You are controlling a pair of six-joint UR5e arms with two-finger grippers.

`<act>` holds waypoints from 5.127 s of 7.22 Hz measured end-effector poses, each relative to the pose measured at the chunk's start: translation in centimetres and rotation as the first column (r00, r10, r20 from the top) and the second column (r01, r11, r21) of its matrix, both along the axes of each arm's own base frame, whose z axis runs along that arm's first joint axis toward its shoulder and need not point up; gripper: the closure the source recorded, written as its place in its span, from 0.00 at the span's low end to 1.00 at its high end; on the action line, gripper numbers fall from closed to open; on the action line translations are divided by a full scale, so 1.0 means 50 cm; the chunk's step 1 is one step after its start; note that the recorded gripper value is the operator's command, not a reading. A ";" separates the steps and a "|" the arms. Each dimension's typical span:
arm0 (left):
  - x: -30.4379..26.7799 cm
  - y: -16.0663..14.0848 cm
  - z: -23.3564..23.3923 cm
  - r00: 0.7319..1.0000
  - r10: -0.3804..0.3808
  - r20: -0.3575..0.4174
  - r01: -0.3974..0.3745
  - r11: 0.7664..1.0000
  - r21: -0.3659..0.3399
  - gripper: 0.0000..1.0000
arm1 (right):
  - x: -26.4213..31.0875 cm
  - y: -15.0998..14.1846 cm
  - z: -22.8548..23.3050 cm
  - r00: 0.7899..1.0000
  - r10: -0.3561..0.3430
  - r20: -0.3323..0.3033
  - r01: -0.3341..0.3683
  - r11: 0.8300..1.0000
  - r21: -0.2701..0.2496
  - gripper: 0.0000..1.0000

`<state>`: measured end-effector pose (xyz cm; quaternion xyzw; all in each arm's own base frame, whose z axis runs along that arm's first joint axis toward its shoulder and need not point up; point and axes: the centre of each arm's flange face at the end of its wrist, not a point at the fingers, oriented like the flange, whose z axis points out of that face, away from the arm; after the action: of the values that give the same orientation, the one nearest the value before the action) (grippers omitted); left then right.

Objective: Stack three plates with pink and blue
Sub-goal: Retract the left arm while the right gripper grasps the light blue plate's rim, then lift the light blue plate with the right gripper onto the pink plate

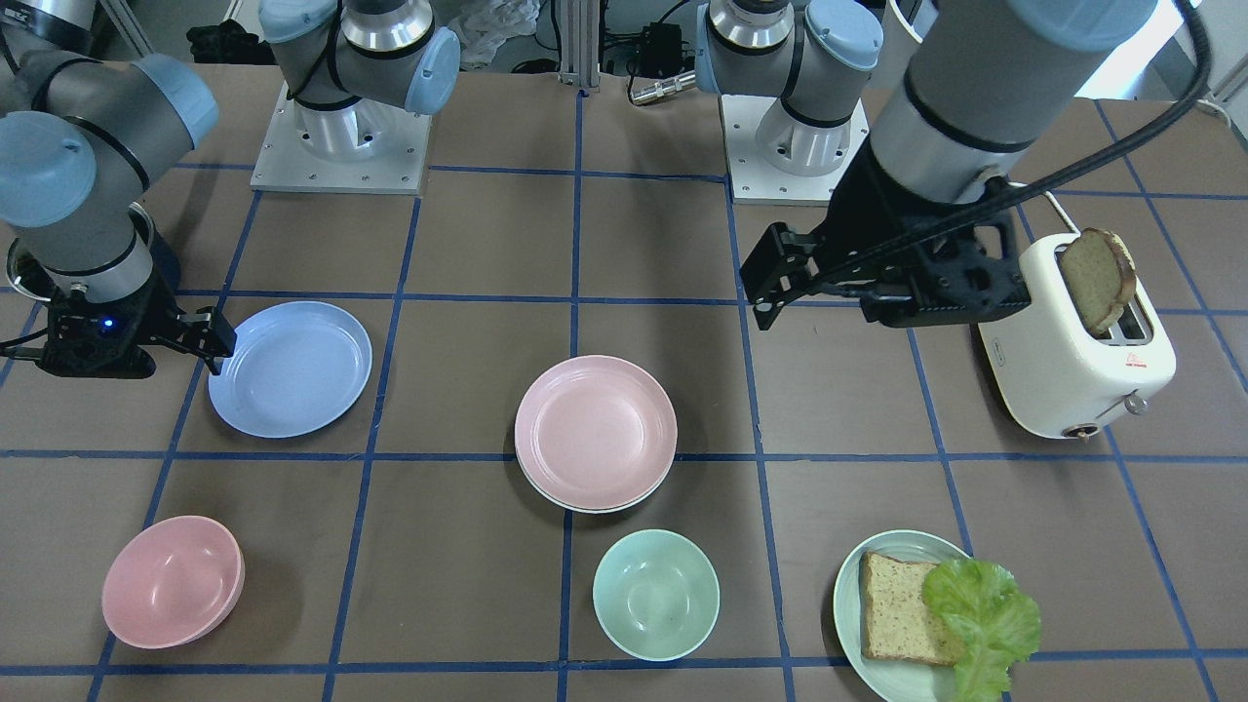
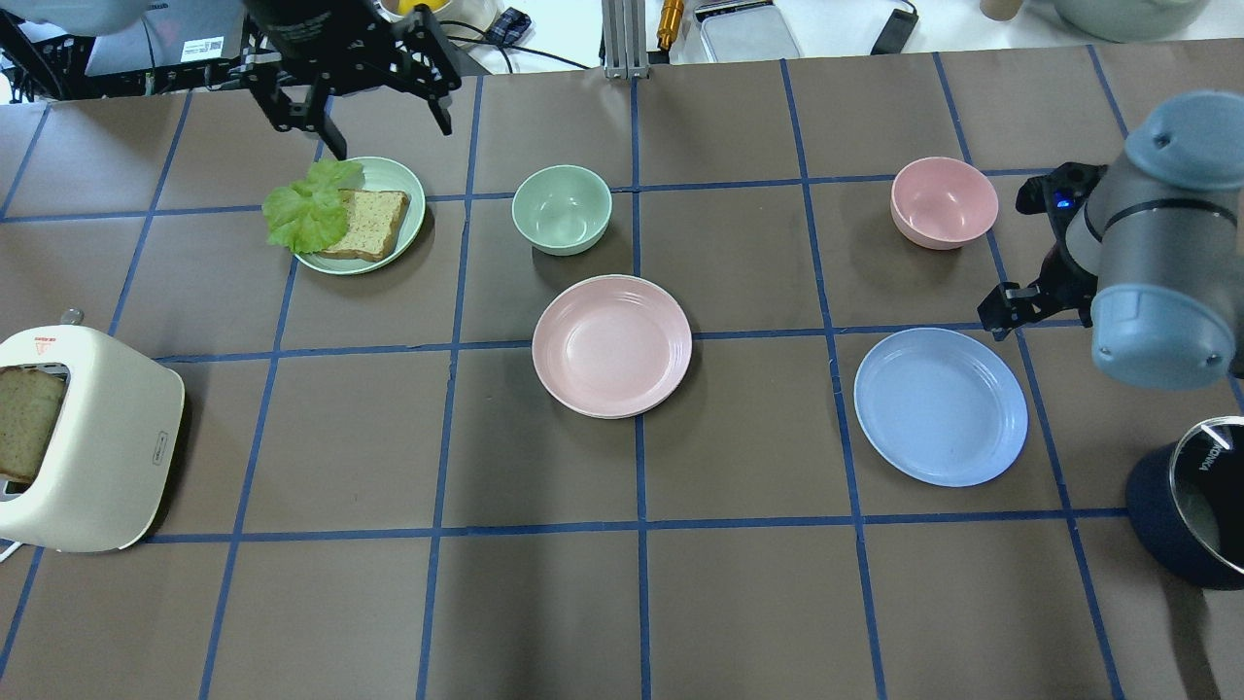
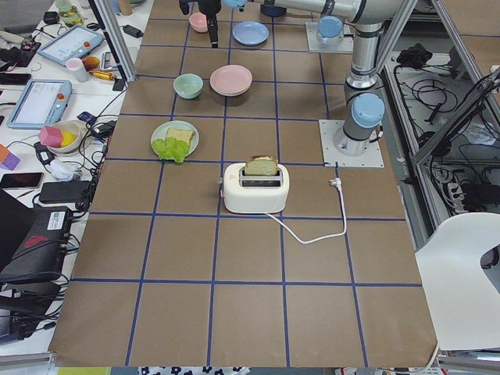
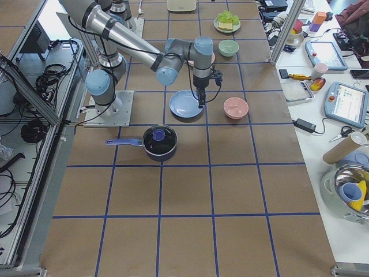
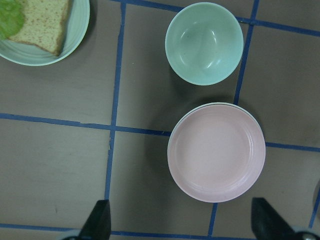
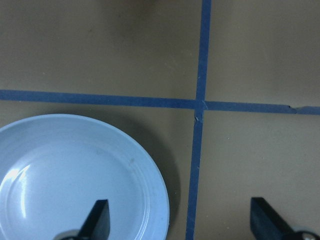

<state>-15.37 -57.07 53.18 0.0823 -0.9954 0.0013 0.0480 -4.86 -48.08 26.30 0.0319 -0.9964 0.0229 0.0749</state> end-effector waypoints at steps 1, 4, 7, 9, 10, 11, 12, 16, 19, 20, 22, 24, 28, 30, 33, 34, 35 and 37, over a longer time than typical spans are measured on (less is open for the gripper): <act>0.026 0.015 0.027 1.000 0.015 -0.002 -0.015 1.000 -0.025 0.00 | -0.010 0.014 -0.026 1.000 0.002 0.005 -0.002 1.000 0.009 0.11; 0.044 0.036 0.047 0.999 0.036 -0.008 -0.037 0.998 -0.047 0.00 | -0.042 0.023 -0.073 0.998 0.064 0.030 -0.065 0.996 0.056 0.30; 0.040 0.084 0.015 0.999 0.054 -0.008 -0.054 0.999 -0.003 0.00 | -0.048 0.021 -0.094 0.994 0.076 0.073 -0.081 0.995 0.063 0.37; 0.041 0.112 -0.018 1.000 0.006 -0.004 -0.006 1.000 0.003 0.00 | -0.057 0.020 -0.101 0.993 0.058 0.104 -0.064 0.996 0.056 0.42; 0.041 0.120 -0.023 0.999 -0.035 -0.002 0.035 0.999 -0.004 0.00 | -0.059 0.020 -0.106 0.992 0.053 0.112 -0.060 0.996 0.059 0.42; 0.042 0.128 -0.024 0.998 -0.055 -0.001 0.055 0.998 -0.008 0.00 | -0.058 0.019 -0.111 0.991 0.051 0.121 -0.059 0.996 0.060 0.42; 0.045 0.133 -0.026 0.997 -0.080 0.001 0.080 0.997 -0.013 0.00 | -0.058 0.018 -0.113 0.990 0.050 0.132 -0.058 0.997 0.057 0.43; 0.049 0.153 -0.012 0.991 -0.137 0.011 0.137 0.989 -0.047 0.00 | -0.056 0.018 -0.121 0.989 0.038 0.145 -0.048 0.997 0.064 0.54; 0.070 0.157 -0.006 0.999 -0.048 0.024 0.049 0.998 -0.046 0.00 | -0.058 0.015 -0.141 0.987 0.034 0.154 -0.047 0.995 0.082 0.71; 0.086 0.142 -0.002 0.999 -0.011 0.046 0.013 0.999 -0.037 0.00 | -0.058 0.014 -0.142 0.987 0.033 0.154 -0.047 0.995 0.085 0.77; 0.092 0.117 0.004 0.998 0.038 0.050 -0.038 0.999 -0.009 0.00 | -0.060 0.013 -0.146 0.987 0.032 0.156 -0.046 0.995 0.089 0.94; 0.090 0.113 0.002 0.998 0.043 0.045 -0.043 0.999 0.000 0.00 | -0.061 0.012 -0.146 0.988 0.032 0.153 -0.046 0.995 0.093 1.00; 0.090 0.113 0.004 0.999 0.024 0.049 -0.024 1.000 -0.003 0.00 | -0.085 -0.043 -0.072 0.980 0.015 0.199 -0.051 0.983 0.178 1.00; 0.091 0.113 0.003 0.999 -0.001 0.050 0.001 1.000 -0.002 0.00 | -0.094 -0.066 -0.032 0.976 0.009 0.217 -0.053 0.979 0.199 1.00; 0.091 0.119 0.007 0.999 -0.016 0.051 0.016 1.000 -0.006 0.00 | -0.081 -0.072 -0.007 0.964 -0.043 0.261 -0.015 0.976 0.217 1.00; 0.092 0.120 0.008 0.999 -0.016 0.051 0.017 1.000 -0.008 0.00 | -0.076 -0.080 0.009 0.960 -0.068 0.272 0.004 0.974 0.228 1.00; 0.092 0.121 0.009 0.999 -0.016 0.051 0.016 1.000 -0.009 0.00 | -0.058 -0.092 0.025 0.956 -0.092 0.280 0.026 0.972 0.234 1.00; 0.092 0.121 0.010 0.999 -0.015 0.051 0.016 1.000 -0.010 0.00 | 0.033 -0.118 0.057 0.956 -0.133 0.261 0.071 0.970 0.233 1.00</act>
<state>-10.77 -51.04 53.67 0.0743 -0.9969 0.0082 0.0229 -3.20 -53.97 29.18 -0.0154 -0.9937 -0.0878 -0.0672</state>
